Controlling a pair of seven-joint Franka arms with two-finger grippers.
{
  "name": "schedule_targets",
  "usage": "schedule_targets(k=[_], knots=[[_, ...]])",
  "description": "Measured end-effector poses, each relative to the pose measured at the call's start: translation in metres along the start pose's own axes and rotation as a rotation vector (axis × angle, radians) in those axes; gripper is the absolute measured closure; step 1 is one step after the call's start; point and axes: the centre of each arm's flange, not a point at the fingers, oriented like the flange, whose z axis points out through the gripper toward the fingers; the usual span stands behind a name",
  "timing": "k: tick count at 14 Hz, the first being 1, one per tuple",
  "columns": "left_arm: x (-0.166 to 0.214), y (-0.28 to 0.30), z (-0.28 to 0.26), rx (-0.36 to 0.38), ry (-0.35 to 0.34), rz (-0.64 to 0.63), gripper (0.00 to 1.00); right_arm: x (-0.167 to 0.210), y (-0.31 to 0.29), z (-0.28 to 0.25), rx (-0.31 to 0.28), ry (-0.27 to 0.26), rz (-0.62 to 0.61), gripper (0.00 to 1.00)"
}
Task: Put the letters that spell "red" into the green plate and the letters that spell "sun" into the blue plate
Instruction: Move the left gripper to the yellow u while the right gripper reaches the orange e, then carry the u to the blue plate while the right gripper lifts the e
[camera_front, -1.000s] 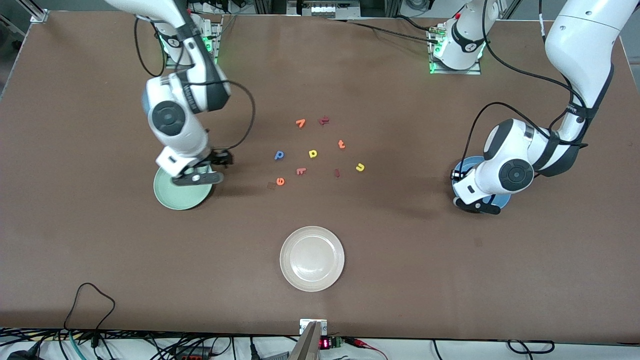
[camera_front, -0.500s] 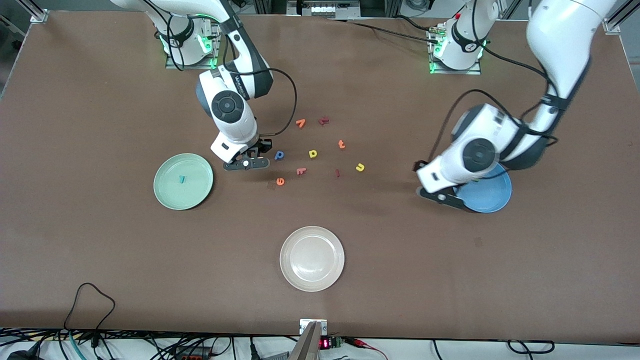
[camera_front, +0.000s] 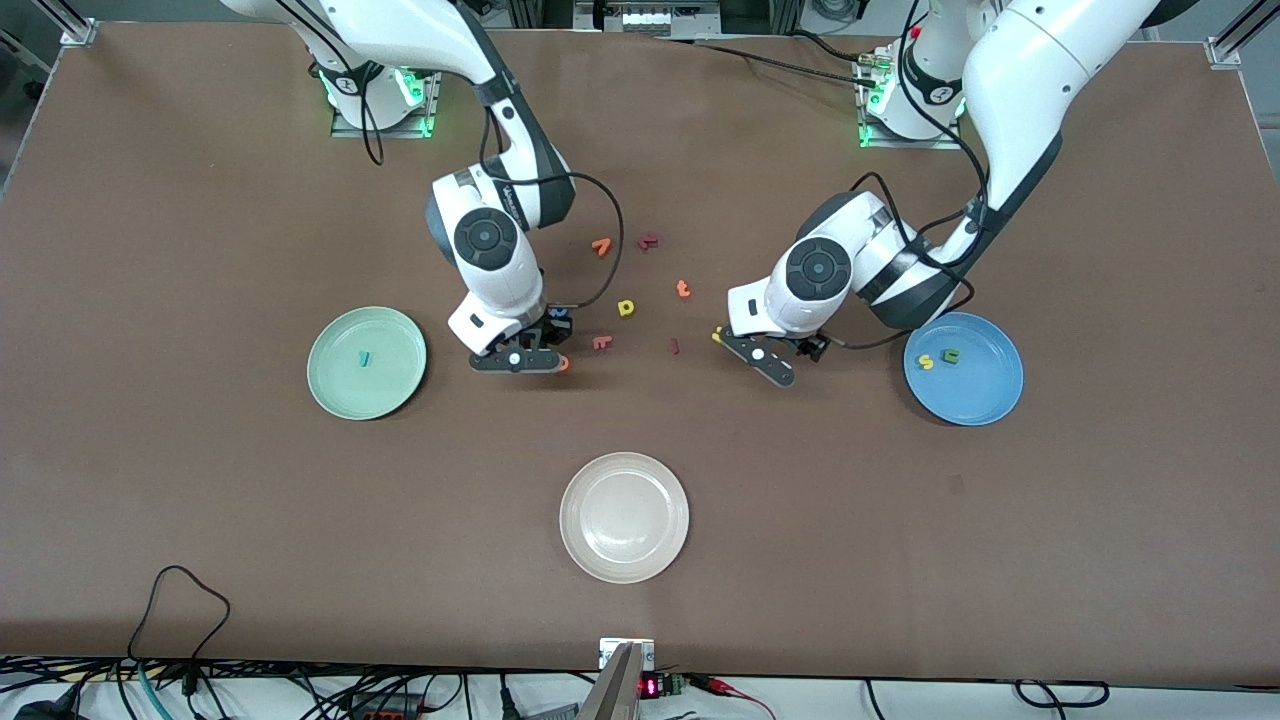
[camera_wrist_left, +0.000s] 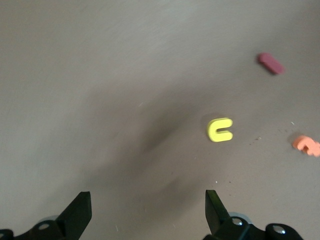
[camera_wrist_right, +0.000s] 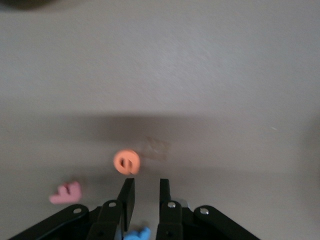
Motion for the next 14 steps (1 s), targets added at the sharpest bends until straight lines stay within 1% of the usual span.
schedule_targets(k=[2,3,4,5,6,8,9,10,11,12,14], knots=[[0.008,0.008,0.000,0.047,0.045,0.230,0.00,0.007,-0.006,0.008,-0.002,0.006,0.001,0.70],[0.011,0.014,0.001,0.065,0.047,0.321,0.00,0.009,-0.008,0.014,-0.007,0.010,-0.001,0.69],[0.013,0.023,0.002,0.076,0.042,0.399,0.00,0.012,-0.009,0.019,-0.011,0.016,-0.002,0.65],[0.015,0.034,0.004,0.081,0.036,0.460,0.00,0.013,-0.010,0.025,-0.014,0.021,-0.004,0.65],[0.017,0.046,0.009,0.086,0.029,0.507,0.00,0.015,-0.010,0.030,-0.016,0.029,-0.005,0.61],[0.021,0.057,0.021,0.123,0.020,0.610,0.02,0.016,-0.011,0.038,-0.020,0.035,-0.007,0.60],[0.022,0.059,0.028,0.135,0.026,0.647,0.10,0.016,-0.012,0.039,-0.018,0.034,-0.005,0.60],[0.023,0.060,0.034,0.137,0.036,0.675,0.19,0.015,-0.014,0.039,-0.010,0.031,0.000,0.60],[0.025,0.064,0.040,0.131,0.043,0.694,0.22,0.014,-0.017,0.039,-0.001,0.028,0.003,0.60],[0.026,0.069,0.044,0.134,0.043,0.720,0.22,0.012,-0.020,0.039,0.007,0.024,0.004,0.60],[0.027,0.078,0.051,0.161,0.035,0.769,0.23,0.009,-0.024,0.039,0.010,0.020,-0.001,0.60]])
